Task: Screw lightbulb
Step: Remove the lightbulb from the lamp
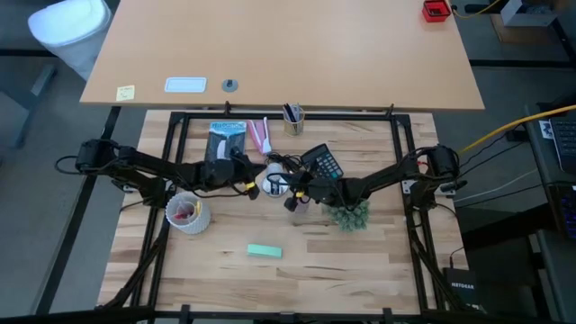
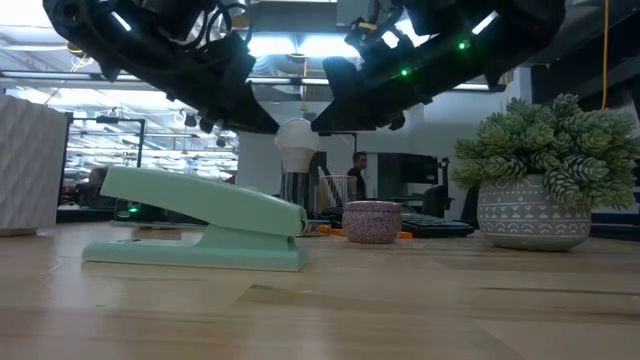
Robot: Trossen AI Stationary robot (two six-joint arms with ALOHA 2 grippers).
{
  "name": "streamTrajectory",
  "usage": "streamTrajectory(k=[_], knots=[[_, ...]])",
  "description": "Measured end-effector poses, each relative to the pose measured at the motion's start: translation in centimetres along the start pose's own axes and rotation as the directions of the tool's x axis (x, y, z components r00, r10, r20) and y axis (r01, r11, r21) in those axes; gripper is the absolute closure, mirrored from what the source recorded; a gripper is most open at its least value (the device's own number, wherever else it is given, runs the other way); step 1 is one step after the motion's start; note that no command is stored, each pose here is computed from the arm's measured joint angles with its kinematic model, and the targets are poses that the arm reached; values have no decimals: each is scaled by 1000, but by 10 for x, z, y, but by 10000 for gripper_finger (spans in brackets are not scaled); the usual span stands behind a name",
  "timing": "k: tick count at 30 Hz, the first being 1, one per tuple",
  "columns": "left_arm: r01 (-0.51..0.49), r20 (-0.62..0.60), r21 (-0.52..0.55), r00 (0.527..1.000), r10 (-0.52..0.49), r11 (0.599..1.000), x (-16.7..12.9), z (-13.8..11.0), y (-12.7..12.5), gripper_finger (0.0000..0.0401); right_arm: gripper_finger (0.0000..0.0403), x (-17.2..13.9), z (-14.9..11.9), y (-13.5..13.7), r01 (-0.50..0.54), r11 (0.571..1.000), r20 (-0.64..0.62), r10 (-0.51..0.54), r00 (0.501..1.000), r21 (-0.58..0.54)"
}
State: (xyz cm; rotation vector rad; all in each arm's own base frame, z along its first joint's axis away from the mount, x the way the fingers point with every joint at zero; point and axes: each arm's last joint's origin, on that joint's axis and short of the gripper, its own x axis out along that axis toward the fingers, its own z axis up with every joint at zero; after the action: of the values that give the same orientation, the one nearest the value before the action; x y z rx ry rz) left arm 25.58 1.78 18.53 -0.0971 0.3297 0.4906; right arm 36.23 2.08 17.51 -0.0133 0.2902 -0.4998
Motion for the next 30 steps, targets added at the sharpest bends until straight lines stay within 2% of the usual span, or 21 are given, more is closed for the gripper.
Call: streamTrajectory(k=[9,12,19,23,25,30], knots=[[54,-12,-23,998,-54,998,-5,-2,-10,401,391,4,0,-8,48,999,-6,-48,999,0],[94,-19,-27,995,-95,995,-6,-4,-15,401,391,7,1,-11,39,999,-3,-39,999,8],[107,7,-25,994,-106,994,-9,-2,-20,401,391,11,1,-18,40,999,-4,-40,999,6],[116,96,-10,989,-114,993,-9,7,-21,401,391,6,7,-17,52,997,14,-51,999,-56],[115,153,1,982,-114,993,-10,13,-21,401,391,0,15,-16,48,998,36,-46,998,-48],[1,238,35,971,-9,999,-11,22,-17,401,391,-17,30,-6,-12,999,84,15,996,-34]])
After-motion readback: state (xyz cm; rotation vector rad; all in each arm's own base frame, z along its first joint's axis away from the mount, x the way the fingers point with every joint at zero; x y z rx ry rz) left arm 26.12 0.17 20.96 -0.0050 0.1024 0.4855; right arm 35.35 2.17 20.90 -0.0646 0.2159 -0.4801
